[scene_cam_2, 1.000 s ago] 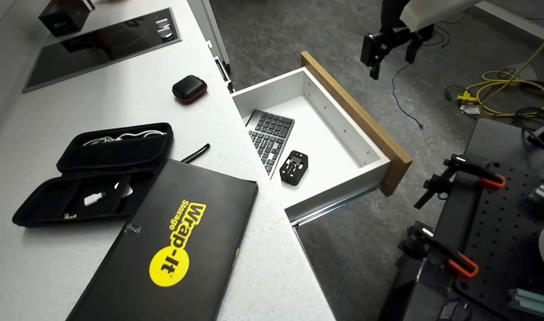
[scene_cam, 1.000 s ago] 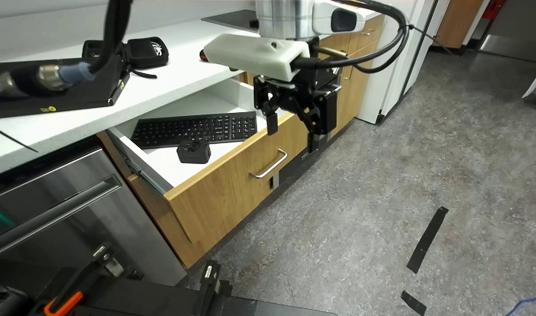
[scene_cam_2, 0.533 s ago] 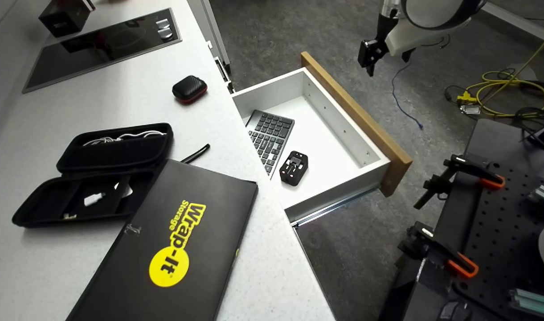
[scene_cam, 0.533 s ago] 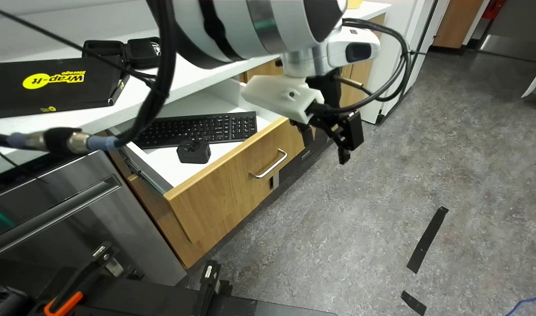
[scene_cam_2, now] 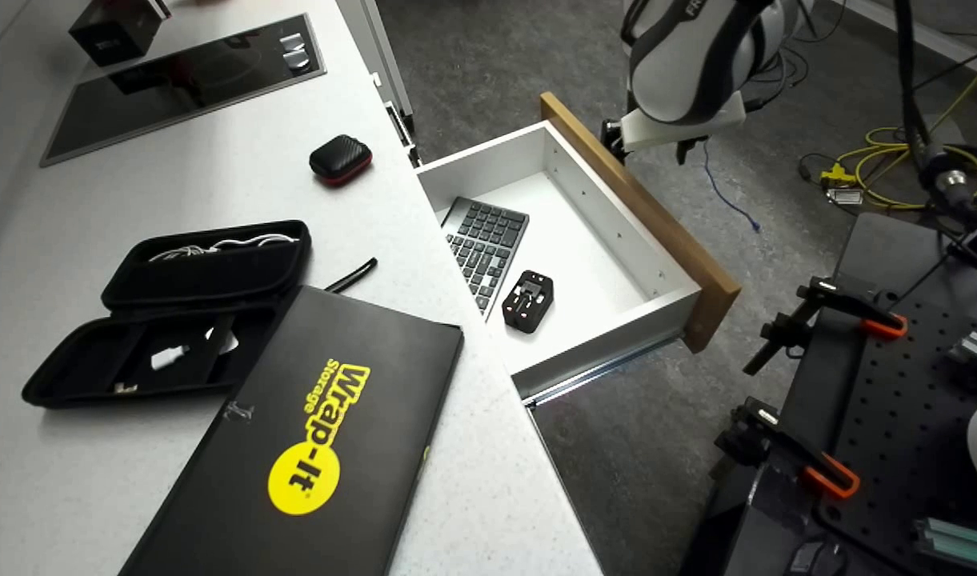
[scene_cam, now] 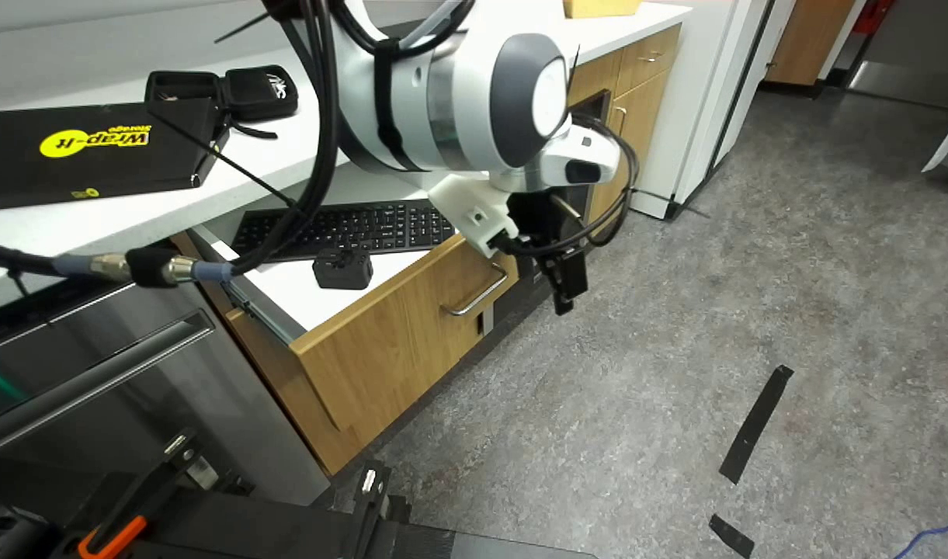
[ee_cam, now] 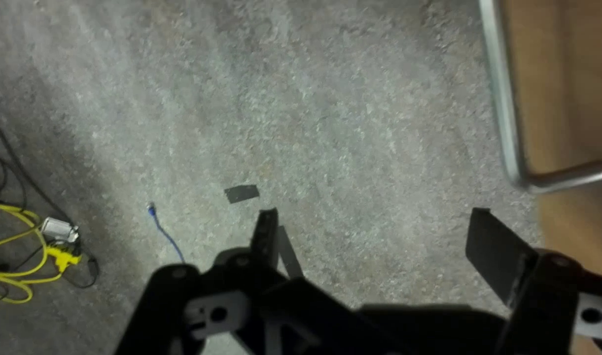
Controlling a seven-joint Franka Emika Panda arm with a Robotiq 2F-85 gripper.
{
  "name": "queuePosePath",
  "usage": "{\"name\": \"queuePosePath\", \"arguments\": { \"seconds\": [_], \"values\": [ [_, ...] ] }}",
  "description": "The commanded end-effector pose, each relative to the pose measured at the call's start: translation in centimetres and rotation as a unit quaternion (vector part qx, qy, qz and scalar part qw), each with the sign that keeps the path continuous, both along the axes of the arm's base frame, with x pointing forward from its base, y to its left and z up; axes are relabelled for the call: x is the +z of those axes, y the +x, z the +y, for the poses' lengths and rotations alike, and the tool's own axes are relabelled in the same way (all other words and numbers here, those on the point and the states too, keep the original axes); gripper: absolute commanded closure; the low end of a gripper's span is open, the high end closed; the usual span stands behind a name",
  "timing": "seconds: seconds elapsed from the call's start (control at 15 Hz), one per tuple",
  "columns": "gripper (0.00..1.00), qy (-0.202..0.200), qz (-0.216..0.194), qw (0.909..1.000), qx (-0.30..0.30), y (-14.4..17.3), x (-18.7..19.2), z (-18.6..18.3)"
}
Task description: Close the open drawer
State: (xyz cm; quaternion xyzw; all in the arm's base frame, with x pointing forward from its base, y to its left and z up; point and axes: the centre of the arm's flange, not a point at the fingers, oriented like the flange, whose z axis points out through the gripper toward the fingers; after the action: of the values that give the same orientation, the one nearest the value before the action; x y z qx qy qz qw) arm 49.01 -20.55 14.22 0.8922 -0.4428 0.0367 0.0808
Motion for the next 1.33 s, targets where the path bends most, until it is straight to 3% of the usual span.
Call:
{"name": "queuePosePath", "arguments": {
  "seconds": [0.0, 0.33, 0.67, 1.07, 1.2, 1.27],
  "values": [
    [0.00, 0.059, -0.014, 0.9982, 0.006, 3.1, -1.1, 1.8],
    [0.00, 0.128, -0.017, 0.9899, 0.059, 8.1, -1.0, 7.7],
    [0.00, 0.143, 0.015, 0.9834, 0.111, 15.1, -3.4, 14.6],
    [0.00, 0.191, 0.029, 0.9669, 0.167, 21.2, -4.8, 22.1],
    [0.00, 0.178, 0.060, 0.9669, 0.173, 20.9, -4.6, 21.5],
    [0.00, 0.168, 0.053, 0.9710, 0.161, 17.5, -4.4, 19.3]
  ]
}}
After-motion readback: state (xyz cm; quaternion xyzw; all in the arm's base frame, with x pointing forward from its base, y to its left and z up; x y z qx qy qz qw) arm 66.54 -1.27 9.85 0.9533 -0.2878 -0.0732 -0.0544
